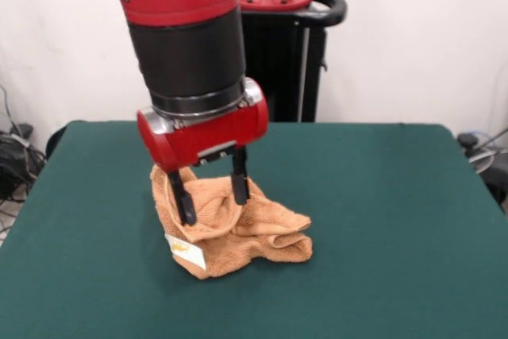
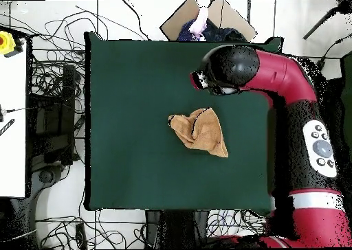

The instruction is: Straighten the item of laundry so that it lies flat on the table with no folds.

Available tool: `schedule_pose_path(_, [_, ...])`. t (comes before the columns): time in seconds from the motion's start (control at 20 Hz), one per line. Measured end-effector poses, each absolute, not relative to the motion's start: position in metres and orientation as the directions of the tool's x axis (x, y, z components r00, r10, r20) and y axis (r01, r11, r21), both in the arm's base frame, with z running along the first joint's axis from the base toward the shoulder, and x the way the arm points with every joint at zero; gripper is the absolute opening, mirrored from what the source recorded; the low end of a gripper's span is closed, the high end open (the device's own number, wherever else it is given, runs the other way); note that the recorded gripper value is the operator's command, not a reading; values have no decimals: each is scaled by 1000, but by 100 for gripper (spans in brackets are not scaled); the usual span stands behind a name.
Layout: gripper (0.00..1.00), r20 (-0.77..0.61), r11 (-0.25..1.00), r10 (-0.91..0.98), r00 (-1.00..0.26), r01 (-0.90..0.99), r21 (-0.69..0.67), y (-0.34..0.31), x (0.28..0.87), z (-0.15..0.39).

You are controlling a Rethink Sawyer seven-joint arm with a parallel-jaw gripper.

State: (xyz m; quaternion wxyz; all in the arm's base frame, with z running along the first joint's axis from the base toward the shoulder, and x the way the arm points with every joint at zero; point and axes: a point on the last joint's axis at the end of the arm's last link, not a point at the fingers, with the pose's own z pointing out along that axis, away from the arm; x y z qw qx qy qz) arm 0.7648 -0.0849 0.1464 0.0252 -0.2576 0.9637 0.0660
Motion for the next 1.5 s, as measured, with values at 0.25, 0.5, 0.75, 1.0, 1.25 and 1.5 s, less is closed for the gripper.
schedule_pose_path(0.25, [100, -73, 833, -524, -848, -529, 165, -72, 767, 140])
schedule_pose_path(0.5, [100, -79, 807, -550, -831, -554, 206, -57, 768, 131])
schedule_pose_path(0.75, [100, -90, 797, -557, -825, -562, 220, -48, 769, 128])
schedule_pose_path(1.0, [100, -87, 795, -559, -825, -563, 226, -47, 768, 124])
schedule_pose_path(1.25, [100, -62, 790, -570, -819, -567, 232, -50, 764, 111])
schedule_pose_path(1.5, [100, -39, 789, -578, -815, -570, 231, -72, 753, 95])
